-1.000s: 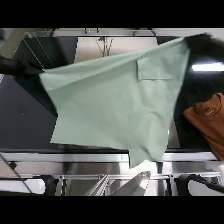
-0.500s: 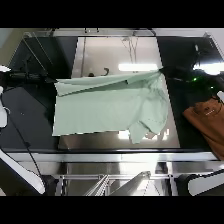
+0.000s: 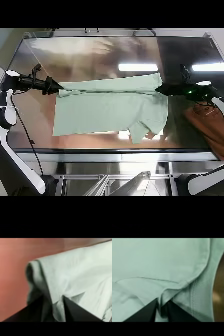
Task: Fold the shirts.
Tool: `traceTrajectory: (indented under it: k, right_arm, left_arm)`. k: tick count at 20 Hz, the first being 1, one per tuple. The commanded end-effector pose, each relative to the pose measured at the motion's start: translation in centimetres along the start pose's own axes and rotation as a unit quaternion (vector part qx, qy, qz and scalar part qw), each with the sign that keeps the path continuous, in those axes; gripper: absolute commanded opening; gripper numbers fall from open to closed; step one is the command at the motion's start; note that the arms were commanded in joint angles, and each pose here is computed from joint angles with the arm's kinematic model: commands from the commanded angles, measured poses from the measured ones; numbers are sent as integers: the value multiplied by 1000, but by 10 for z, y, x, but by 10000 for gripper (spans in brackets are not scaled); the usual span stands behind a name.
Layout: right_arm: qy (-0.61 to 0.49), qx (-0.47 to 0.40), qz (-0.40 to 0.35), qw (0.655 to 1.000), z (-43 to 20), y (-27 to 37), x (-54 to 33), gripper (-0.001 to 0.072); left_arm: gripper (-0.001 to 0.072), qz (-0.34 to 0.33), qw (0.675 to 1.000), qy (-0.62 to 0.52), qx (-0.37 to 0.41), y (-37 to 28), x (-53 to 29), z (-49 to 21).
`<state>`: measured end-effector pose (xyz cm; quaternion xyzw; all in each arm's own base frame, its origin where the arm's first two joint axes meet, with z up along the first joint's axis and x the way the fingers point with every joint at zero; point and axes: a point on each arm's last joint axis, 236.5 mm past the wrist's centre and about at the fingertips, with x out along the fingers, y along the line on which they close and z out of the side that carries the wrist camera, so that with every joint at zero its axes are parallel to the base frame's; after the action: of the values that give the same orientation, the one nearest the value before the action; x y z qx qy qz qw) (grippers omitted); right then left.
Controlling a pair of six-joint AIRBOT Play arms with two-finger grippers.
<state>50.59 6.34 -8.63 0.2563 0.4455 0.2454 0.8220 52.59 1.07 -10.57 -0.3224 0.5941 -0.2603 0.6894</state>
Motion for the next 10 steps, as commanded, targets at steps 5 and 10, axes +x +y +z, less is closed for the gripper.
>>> traceTrajectory:
  k: [5,10]
  right_arm:
    - [-14,-13,31,999,24,40,-84,385]
    - [115,69,-13,991,-69,12,-140,369]
  left_arm:
    - [322,-32,999,4,38,-60,-98,-25]
    - [322,15,999,27,-21,-61,-133,-107]
